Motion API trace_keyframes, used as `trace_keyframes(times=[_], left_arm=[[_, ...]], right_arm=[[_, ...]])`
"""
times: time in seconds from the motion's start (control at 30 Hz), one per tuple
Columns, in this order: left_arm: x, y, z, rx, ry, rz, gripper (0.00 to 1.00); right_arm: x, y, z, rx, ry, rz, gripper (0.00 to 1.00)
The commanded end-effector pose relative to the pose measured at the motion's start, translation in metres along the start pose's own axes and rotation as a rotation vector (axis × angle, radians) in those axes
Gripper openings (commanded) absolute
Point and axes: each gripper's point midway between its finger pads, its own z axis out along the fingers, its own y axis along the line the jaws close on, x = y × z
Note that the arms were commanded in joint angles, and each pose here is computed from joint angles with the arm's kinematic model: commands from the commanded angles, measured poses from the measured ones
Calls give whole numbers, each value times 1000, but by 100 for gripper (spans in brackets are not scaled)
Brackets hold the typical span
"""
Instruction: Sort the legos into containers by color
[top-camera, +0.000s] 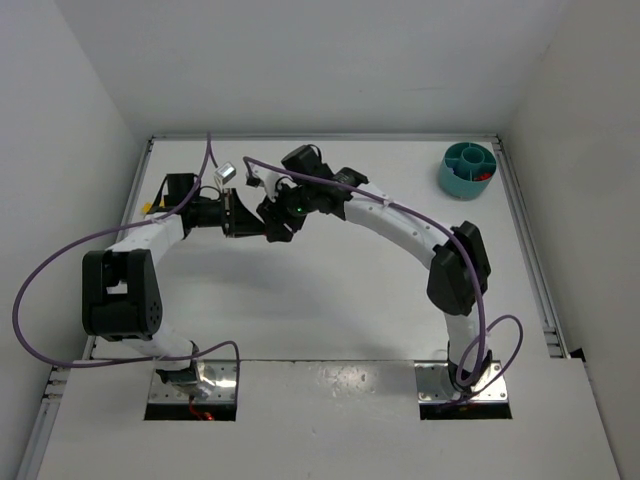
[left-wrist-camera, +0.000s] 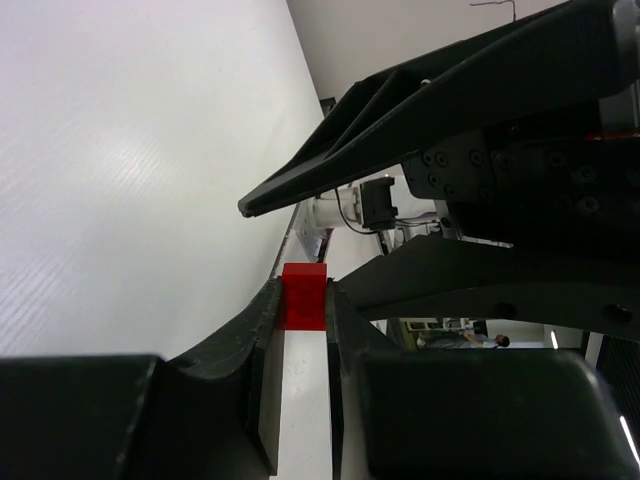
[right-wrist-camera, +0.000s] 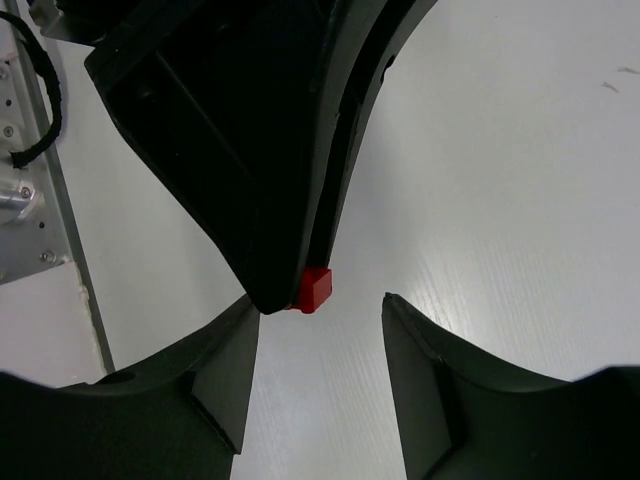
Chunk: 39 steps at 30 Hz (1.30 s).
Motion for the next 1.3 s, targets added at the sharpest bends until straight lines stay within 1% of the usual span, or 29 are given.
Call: trace_keyframes(times=[0.0,0.07,0.17,0.47,0.53,0.57,0.7,0.8,0.9,0.93,0.97,1.0,1.07,1.1,1.17,1.2,1.23,1.27], left_arm=[[-5,-20,-4,28,-5,64,2],[-6,-18,-4,20,-9,64,2],[-6,-18,-4,20,-9,64,2],[-3,-17,-4,19,-7,55,2],[-3,-17,-4,19,-7,55,2],[-3,-17,-4,19,-7,55,2],[-3,-17,-4,19,-7,55,2],[-3,-17,-4,19,-7,55,2],[-3,-17,-4,19,-7,55,2],[-3,-19,-4,20,-9,64,3],[-1,-17,-4,19,-7,55,7],[-1,-17,-4,19,-7,55,30],[-3,-19,-7,-10,-32,76,61],[-6,-17,-8,-40,-50,89,81],[-6,-18,-16,-78,-92,109,94],[-6,-17,-17,-99,-105,116,99],[-5,-15,-20,-114,-118,126,99],[-7,-17,-24,-142,-147,147,99]], right_arm=[[-31,4,-7,8,-72,-34,53],[-25,4,-3,4,-55,-26,50],[-30,9,-1,-10,-64,-36,46],[-34,21,3,-44,-65,-48,46],[-34,21,3,-43,-66,-57,39],[-34,21,3,-43,-66,-57,31],[-34,21,3,-43,-66,-57,19],[-34,17,3,-25,-62,-66,17],[-30,17,4,-27,-54,-71,9],[-30,15,4,-18,-52,-71,8],[-30,13,4,-7,-50,-80,6],[-22,13,7,-11,-33,-73,5],[-24,12,-4,20,-39,-77,5],[-13,5,-6,38,-23,-70,4],[-6,0,-15,58,-19,-60,2],[5,-8,-24,101,-4,-62,2],[26,-15,-25,125,24,-41,2],[24,-19,-41,162,6,-43,1]])
